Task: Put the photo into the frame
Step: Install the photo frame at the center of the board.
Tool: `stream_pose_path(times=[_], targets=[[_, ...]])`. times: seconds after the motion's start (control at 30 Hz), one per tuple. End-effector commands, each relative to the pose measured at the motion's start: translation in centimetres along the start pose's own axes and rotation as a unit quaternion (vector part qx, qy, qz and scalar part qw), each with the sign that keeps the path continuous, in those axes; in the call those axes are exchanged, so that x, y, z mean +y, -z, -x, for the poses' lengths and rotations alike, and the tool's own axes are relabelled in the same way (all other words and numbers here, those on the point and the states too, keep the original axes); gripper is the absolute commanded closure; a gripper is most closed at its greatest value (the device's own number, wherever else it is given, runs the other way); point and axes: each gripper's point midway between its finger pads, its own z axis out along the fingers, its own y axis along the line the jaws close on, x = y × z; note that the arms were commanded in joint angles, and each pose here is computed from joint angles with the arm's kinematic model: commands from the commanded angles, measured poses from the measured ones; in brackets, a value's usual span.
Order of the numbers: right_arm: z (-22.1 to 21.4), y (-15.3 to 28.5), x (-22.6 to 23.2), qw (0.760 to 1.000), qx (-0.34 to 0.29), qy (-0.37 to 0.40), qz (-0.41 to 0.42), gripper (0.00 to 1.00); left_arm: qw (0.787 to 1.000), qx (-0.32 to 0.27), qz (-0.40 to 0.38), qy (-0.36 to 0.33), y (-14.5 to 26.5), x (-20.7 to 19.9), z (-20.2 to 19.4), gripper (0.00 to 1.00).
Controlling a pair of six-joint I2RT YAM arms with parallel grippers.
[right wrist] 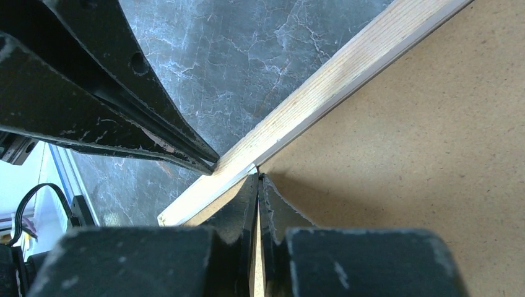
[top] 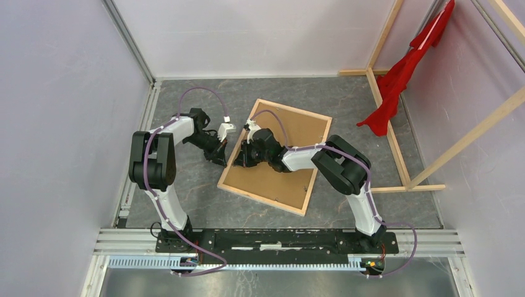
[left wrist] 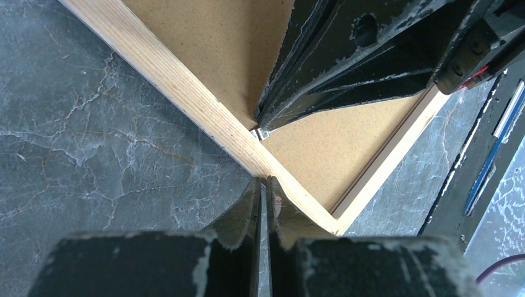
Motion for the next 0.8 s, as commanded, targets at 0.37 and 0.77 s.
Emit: stream_pose_path(times=[0.37, 0.77], targets=[[-0.5, -0.7, -0.7, 1.0, 0.011, 0.001, -0.001, 0.92, 1.0, 0.014, -0.007, 0.007, -0.9, 0.2, -0.7, 0.9], [8.1, 4.0, -3.8, 0.997, -0.071, 0.007, -0.031, 0.76, 1.0, -0.019, 0.013, 0.011, 0.4, 1.8, 2.6, 0.8]])
